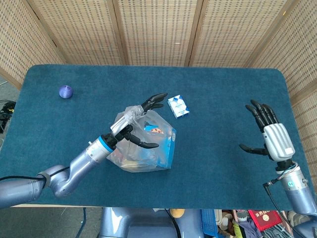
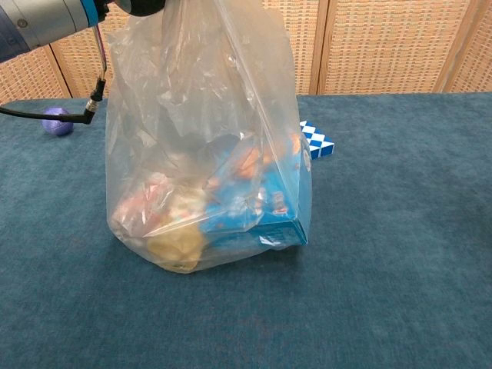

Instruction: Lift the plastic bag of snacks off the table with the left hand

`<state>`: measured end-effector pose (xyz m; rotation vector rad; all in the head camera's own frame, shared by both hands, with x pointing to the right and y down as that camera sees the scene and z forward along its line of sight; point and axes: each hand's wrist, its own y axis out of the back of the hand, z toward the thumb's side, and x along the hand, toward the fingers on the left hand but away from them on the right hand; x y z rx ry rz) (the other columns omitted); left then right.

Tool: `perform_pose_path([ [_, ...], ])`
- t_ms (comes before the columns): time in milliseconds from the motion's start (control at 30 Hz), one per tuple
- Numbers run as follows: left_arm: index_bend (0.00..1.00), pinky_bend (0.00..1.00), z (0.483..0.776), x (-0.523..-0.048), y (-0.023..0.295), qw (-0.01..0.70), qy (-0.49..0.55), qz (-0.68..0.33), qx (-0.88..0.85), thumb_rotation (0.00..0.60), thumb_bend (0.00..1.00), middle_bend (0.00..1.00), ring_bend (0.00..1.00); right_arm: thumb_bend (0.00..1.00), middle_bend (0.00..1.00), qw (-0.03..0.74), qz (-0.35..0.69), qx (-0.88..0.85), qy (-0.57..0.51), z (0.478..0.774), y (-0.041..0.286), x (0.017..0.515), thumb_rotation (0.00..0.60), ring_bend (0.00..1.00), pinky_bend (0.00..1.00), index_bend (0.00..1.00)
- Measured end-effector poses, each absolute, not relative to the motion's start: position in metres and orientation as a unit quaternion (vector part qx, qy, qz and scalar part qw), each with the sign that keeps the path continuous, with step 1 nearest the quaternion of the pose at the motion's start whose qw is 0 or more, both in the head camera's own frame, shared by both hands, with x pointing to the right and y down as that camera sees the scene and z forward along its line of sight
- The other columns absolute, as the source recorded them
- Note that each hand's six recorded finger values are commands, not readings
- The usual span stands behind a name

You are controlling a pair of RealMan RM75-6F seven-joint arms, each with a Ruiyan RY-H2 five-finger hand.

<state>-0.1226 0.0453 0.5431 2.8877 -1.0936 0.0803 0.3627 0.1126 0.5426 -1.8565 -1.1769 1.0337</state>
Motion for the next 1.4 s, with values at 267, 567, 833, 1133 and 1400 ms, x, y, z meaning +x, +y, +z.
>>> perform_pose_path([
  [267,0.35,0.29,0.528,-0.126,0.043,0.019,-0.372,0.017,0.928,0.6,0.04,0.5,0.36,0.0,0.0,0.353,0.459,-0.695,-0.427,0.566,0.156,0.365,0.6,0.0,0.0,0.0],
  [567,0.88,0.69,0.501,-0.13,0.035,-0.001,-0.395,0.015,0.919,0.6,0.55,0.94,0.72,0.0,0.0,0.35,0.451,-0.694,-0.439,0.571,0.185,0.359,0.6,0.0,0.0,0.0],
  [833,1.0,0.81,0.489,-0.132,0.031,-0.025,-0.398,0.037,0.916,0.6,1.0,1.0,0.8,0.0,0.0,0.35,0.442,-0.694,-0.447,0.569,0.185,0.36,0.6,0.0,0.0,0.0],
  [1133,1.0,0.82,0.456,-0.136,0.021,-0.093,-0.389,0.053,0.915,0.6,1.0,1.0,0.8,0.0,0.0,0.355,0.437,-0.689,-0.456,0.563,0.183,0.363,0.6,0.0,0.0,0.0],
  [1400,1.0,0.82,0.411,-0.145,0.009,-0.18,-0.362,0.086,0.91,0.6,1.0,1.0,0.8,0.0,0.0,0.357,0.436,-0.683,-0.464,0.557,0.181,0.367,0.6,0.0,0.0,0.0],
])
